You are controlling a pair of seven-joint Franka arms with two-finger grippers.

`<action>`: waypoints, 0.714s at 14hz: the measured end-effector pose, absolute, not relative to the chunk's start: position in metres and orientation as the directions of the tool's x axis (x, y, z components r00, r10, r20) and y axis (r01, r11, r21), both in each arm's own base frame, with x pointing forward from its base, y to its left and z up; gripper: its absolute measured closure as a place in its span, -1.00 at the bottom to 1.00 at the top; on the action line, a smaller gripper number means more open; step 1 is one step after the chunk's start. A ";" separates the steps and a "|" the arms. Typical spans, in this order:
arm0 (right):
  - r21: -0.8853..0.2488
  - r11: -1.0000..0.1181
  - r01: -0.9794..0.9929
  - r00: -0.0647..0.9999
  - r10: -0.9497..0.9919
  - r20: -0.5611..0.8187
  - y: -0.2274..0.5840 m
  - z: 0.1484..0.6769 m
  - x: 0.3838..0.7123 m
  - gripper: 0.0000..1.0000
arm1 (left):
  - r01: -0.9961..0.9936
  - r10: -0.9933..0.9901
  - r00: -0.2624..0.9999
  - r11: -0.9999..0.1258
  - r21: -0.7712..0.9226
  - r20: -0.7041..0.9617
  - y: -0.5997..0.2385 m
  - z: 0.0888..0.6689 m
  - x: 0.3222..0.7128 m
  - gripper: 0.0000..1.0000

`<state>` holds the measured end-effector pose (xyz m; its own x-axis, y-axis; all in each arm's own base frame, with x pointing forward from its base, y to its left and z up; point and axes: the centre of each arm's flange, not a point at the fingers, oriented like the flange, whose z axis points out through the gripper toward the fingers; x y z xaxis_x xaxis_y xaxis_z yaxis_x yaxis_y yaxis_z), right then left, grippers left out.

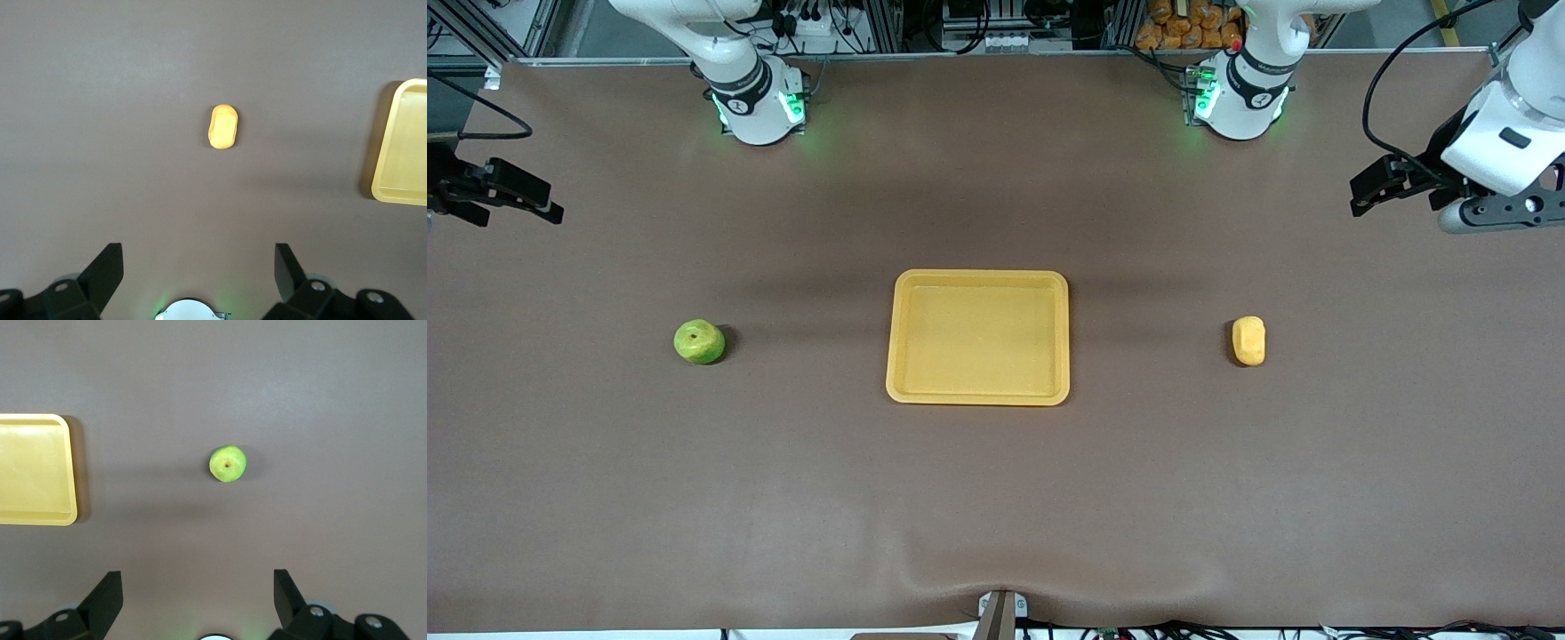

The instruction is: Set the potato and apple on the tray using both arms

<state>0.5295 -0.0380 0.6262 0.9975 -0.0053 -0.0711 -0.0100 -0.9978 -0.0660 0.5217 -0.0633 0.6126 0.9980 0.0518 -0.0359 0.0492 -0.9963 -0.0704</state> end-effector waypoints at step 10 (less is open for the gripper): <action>-0.067 -0.998 0.012 0.997 0.017 -0.069 -0.037 0.626 0.530 -1.00 | 0.040 0.049 0.990 -0.997 -0.070 -0.135 -0.065 0.526 0.569 -1.00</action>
<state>0.5304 -0.0369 0.6265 0.9975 0.0165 -0.0690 0.0118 -0.9977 -0.0674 0.5693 -0.0648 0.5259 0.9897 0.0491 -0.1347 0.0400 -0.9968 -0.0698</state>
